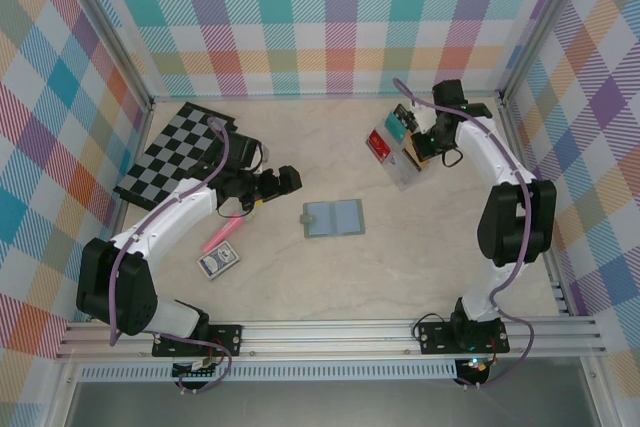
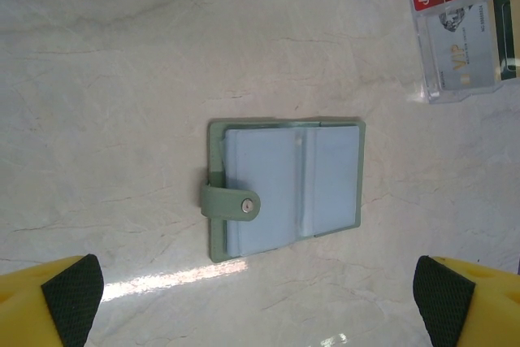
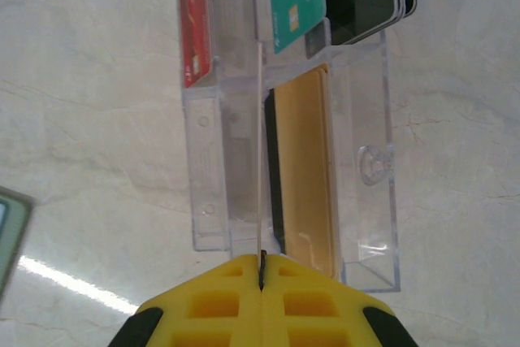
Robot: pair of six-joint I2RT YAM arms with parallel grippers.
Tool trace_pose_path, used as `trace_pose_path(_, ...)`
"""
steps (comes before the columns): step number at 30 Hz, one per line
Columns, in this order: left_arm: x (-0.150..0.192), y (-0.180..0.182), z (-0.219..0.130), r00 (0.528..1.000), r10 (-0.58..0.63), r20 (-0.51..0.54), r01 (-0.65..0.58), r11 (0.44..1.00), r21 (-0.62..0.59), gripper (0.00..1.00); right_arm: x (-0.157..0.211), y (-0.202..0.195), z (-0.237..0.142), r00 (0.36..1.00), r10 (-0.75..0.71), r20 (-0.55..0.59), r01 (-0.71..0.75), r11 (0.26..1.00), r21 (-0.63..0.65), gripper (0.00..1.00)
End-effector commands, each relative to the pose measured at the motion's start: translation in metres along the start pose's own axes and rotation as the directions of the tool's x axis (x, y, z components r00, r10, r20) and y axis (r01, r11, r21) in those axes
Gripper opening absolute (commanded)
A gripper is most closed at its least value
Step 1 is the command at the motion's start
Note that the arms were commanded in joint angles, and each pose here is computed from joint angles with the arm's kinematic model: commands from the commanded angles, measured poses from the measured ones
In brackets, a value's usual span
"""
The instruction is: Take the credit cards out of the card holder
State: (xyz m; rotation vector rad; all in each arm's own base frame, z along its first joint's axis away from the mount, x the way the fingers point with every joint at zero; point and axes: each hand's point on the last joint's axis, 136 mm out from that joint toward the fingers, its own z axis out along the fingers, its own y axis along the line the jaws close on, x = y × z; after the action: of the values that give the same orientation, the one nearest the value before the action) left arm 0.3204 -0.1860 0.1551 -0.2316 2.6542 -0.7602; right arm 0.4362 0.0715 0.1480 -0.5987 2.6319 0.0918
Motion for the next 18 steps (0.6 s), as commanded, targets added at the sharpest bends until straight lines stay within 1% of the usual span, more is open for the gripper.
trace_pose_path(1,-0.006,-0.003,-0.007,1.000,0.001,0.006,-0.002,1.000,0.016,1.00,-0.003,-0.007,-0.003,1.000,-0.027,-0.007,0.027,1.000,-0.008,0.00)
trace_pose_path(6,-0.001,-0.007,-0.001,1.000,-0.023,-0.013,0.024,0.998,0.056,1.00,-0.003,-0.009,0.004,0.999,-0.041,-0.015,0.041,0.999,-0.011,0.00)
trace_pose_path(8,0.000,-0.007,0.000,0.999,-0.030,-0.016,0.031,0.998,0.063,1.00,0.000,-0.013,0.008,0.999,-0.042,-0.030,0.042,0.999,0.001,0.00)
trace_pose_path(13,0.001,-0.007,0.002,0.999,-0.034,-0.023,0.036,0.997,0.069,1.00,0.005,-0.010,0.014,0.998,-0.047,-0.053,0.046,0.999,-0.020,0.00)
trace_pose_path(18,-0.001,-0.006,0.001,0.999,-0.037,-0.013,0.037,0.997,0.061,1.00,0.008,-0.010,0.018,0.997,-0.041,-0.068,0.039,0.999,-0.023,0.10)
